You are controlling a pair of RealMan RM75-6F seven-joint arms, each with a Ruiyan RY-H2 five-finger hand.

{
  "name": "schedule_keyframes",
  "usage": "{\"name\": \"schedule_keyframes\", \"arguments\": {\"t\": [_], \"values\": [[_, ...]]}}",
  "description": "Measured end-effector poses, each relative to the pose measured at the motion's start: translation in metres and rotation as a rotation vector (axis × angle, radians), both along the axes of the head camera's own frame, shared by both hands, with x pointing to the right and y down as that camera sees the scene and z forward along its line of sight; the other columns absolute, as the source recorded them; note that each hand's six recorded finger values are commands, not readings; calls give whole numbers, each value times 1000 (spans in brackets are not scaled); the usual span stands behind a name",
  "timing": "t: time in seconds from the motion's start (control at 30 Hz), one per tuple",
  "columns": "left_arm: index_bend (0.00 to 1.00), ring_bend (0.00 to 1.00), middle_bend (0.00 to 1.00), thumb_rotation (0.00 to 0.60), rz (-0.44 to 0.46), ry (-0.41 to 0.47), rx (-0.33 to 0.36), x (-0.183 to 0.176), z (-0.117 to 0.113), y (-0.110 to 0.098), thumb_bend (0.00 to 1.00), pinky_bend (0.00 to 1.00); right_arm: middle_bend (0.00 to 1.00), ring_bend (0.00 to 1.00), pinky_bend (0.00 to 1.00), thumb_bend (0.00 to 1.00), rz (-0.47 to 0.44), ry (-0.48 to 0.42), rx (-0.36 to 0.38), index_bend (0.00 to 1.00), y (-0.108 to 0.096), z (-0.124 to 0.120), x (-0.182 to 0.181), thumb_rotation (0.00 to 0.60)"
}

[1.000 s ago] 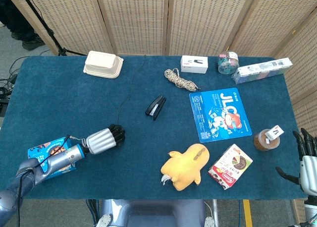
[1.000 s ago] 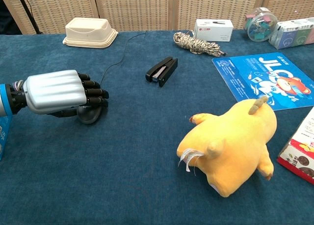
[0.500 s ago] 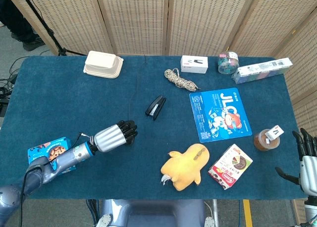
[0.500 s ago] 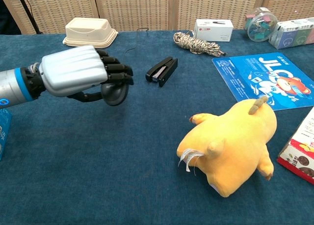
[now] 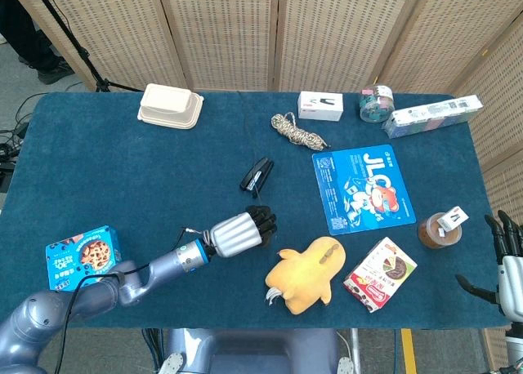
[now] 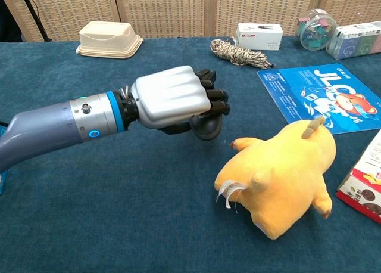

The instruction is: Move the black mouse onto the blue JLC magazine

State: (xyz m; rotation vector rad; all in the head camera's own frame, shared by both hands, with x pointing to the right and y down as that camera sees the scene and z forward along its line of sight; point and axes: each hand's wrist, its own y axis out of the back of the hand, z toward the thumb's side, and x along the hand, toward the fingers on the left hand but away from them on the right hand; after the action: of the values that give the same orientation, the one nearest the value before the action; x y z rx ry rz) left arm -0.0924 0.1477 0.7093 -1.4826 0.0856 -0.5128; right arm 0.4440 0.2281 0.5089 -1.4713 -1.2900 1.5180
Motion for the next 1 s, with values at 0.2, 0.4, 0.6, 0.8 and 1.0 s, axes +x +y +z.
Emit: {"name": "schedule_keyframes", "arguments": {"t": [0.2, 0.4, 0.6, 0.8, 1.0], "values": [[431, 348, 387, 600, -6, -7, 5, 14, 7, 0, 436, 456, 0, 0, 0, 0, 6, -6, 5, 0, -1, -2, 2, 600], [303, 264, 259, 600, -30, -25, 17, 14, 15, -2, 419, 452, 0, 0, 0, 0, 10, -15, 12, 0, -1, -5, 3, 600], [0, 2, 0, 600, -64, -24, -10, 10, 17, -3, 320, 210, 0, 0, 0, 0, 6, -16, 12, 0, -1, -5, 2, 600], [0, 0, 0, 600, -106, 19, -61, 6, 6, -4, 274, 36, 0, 0, 0, 0, 5, -12, 10, 0, 0, -5, 2, 600], [0, 0, 0, 600, -168, 69, -106, -17, -15, -11, 274, 0, 0, 0, 0, 0, -9, -7, -1, 0, 1, -1, -1, 600]]}}
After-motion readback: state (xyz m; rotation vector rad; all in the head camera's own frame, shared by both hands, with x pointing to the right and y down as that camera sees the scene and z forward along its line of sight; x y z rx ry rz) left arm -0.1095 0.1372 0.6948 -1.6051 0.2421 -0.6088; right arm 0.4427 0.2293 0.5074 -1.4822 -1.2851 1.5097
